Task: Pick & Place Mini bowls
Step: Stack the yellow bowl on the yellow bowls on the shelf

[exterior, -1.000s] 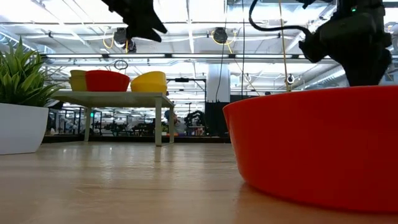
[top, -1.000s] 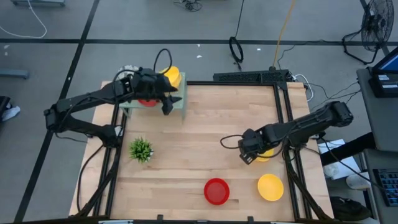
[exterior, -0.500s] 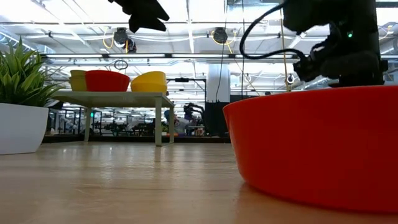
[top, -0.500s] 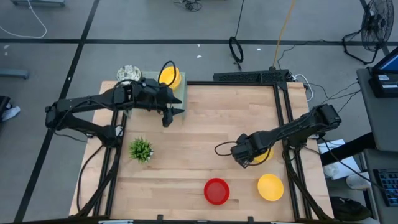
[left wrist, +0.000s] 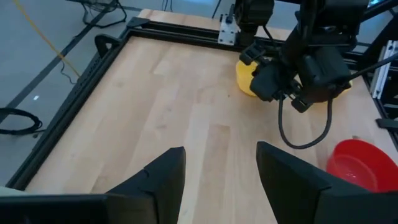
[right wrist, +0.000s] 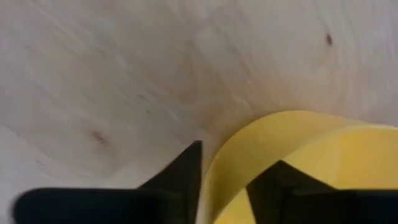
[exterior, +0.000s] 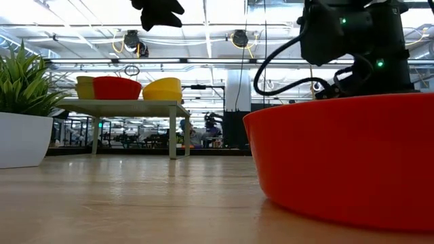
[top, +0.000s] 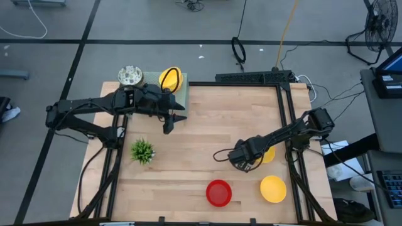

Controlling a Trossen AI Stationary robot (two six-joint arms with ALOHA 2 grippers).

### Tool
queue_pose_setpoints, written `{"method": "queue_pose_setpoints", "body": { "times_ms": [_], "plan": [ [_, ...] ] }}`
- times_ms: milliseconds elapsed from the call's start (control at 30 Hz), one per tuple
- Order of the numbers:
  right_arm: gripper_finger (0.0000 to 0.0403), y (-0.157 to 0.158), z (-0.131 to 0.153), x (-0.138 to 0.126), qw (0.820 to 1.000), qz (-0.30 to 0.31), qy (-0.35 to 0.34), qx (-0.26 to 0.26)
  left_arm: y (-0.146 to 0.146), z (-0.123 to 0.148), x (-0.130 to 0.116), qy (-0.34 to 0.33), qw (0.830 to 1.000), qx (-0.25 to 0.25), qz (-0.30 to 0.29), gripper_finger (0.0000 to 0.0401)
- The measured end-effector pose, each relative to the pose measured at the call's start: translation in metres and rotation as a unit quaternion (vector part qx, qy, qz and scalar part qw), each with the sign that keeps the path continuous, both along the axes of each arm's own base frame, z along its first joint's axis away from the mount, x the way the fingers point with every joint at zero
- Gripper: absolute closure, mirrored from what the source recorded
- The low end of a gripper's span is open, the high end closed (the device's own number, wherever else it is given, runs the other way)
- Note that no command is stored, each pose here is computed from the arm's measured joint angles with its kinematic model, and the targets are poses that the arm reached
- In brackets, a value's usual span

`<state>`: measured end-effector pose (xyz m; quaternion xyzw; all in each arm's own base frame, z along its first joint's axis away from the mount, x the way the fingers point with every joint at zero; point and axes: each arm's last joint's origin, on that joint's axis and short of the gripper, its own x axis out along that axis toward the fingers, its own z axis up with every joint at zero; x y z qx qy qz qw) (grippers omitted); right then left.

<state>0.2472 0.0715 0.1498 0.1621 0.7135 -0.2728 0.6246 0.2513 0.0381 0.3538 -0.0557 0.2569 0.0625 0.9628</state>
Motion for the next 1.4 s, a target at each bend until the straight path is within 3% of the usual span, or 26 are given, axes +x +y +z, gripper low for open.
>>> {"method": "queue_pose_setpoints", "body": {
  "times_ms": [133,333,533,667,867,1033,1167,1400],
  "plan": [
    [0.0385,0.001,-0.001,0.004,1.0,0.016,-0.022,0.008,-0.002,0.0,0.0,0.0,1.0,-0.001,-0.002,0.0201],
    [0.04,0.006,-0.001,0.023,0.989,0.084,-0.116,0.035,-0.002,0.0,0.0,0.0,1.0,-0.001,-0.004,0.0201],
    [0.0401,0.001,0.009,0.063,0.938,0.167,-0.303,0.018,-0.002,0.0,0.0,0.0,1.0,-0.002,-0.003,0.0201],
    [0.0402,-0.015,0.016,0.079,0.913,0.174,-0.368,0.003,-0.002,0.0,0.0,-0.001,1.0,-0.009,0.001,0.0201],
    [0.0402,-0.032,0.008,0.091,0.905,0.169,-0.389,-0.012,-0.002,0.0,0.0,-0.001,1.0,-0.011,0.002,0.0201],
    [0.0402,-0.032,-0.008,0.108,0.898,0.194,-0.395,0.0,-0.002,0.0,0.0,-0.001,1.0,-0.009,0.002,0.0201],
    [0.0401,-0.031,-0.006,0.119,0.887,0.22,-0.406,-0.008,-0.002,0.0,0.0,0.0,1.0,-0.009,0.002,0.0201],
    [0.0357,-0.029,0.005,0.127,0.875,0.245,-0.419,-0.011,-0.002,-0.004,-0.002,0.023,1.0,-0.013,0.002,0.0201]
  ]
}}
